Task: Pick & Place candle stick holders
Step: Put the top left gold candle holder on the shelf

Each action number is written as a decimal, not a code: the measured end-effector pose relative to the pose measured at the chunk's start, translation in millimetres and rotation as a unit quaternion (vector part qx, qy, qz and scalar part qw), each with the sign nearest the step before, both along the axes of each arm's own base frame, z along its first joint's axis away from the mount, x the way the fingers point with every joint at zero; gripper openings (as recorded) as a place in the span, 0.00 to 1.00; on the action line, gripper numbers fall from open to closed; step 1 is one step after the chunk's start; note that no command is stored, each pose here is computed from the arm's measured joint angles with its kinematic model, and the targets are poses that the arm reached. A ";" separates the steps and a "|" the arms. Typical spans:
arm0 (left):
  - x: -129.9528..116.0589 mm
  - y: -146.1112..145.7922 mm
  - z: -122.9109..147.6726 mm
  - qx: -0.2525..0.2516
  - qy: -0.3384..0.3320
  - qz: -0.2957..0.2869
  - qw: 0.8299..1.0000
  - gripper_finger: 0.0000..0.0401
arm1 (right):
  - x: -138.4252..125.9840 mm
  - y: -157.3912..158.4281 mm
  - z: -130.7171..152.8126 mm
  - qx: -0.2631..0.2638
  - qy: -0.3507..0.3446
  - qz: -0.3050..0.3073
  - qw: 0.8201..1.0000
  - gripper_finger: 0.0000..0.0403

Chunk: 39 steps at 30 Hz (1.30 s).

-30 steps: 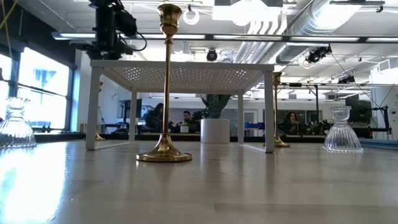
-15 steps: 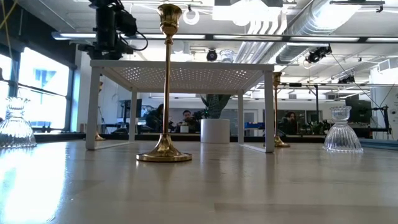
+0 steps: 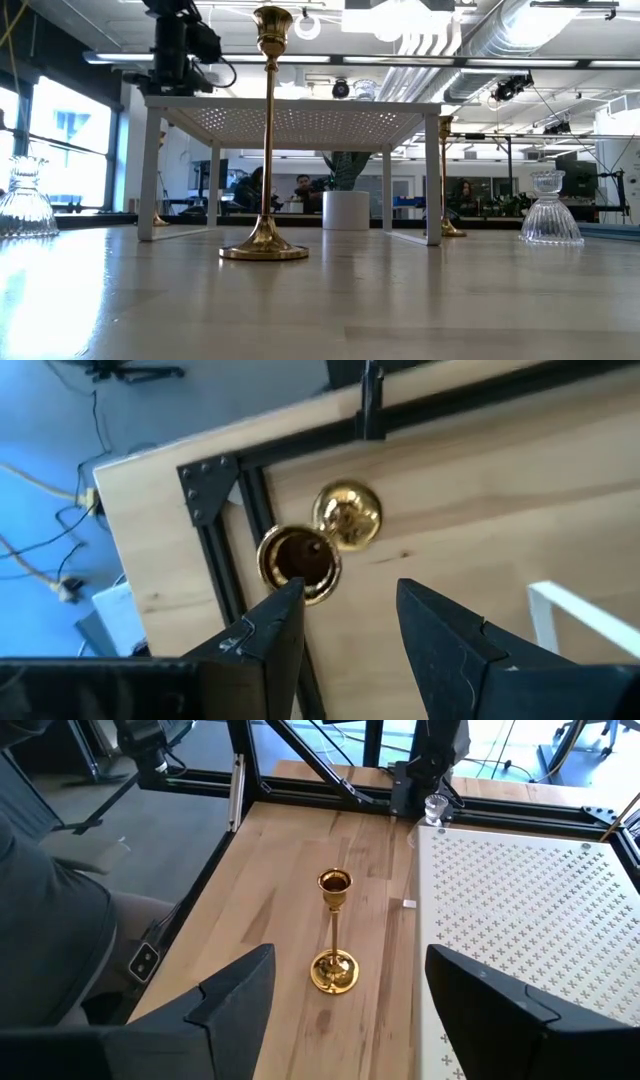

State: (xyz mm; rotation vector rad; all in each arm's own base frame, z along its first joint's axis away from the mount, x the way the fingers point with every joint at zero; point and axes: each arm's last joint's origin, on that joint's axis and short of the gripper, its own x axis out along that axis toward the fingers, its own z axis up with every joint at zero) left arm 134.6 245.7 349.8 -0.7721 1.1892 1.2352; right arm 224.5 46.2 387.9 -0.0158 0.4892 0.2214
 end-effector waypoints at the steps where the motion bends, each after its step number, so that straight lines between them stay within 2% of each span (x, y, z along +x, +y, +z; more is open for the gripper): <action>1: 0.7 1.1 -2.6 -0.008 0.003 -0.001 1.000 0.38 | 0.0 0.0 0.0 0.000 0.000 0.000 1.000 0.63; 18: 12.5 20.3 -32.0 -0.069 0.028 -0.011 0.997 0.38 | -0.9 -0.2 -1.7 -0.002 0.010 0.000 1.000 0.63; 23: 13.1 23.3 -38.0 -0.081 0.058 -0.036 0.994 0.37 | -1.2 -0.3 -2.3 -0.003 0.013 0.000 1.000 0.63; 27: 13.1 23.6 -38.7 -0.084 0.067 -0.046 0.993 0.28 | -1.3 -0.3 -2.4 -0.003 0.014 0.000 1.000 0.63; 32: 13.3 23.0 -37.9 -0.088 0.057 -0.047 0.993 0.06 | -1.4 -0.3 -2.6 -0.003 0.015 -0.001 1.000 0.63; 39: 11.9 22.7 -38.1 -0.084 0.086 -0.057 0.991 0.03 | -1.6 -0.4 -6.3 0.007 0.036 -0.009 0.999 0.63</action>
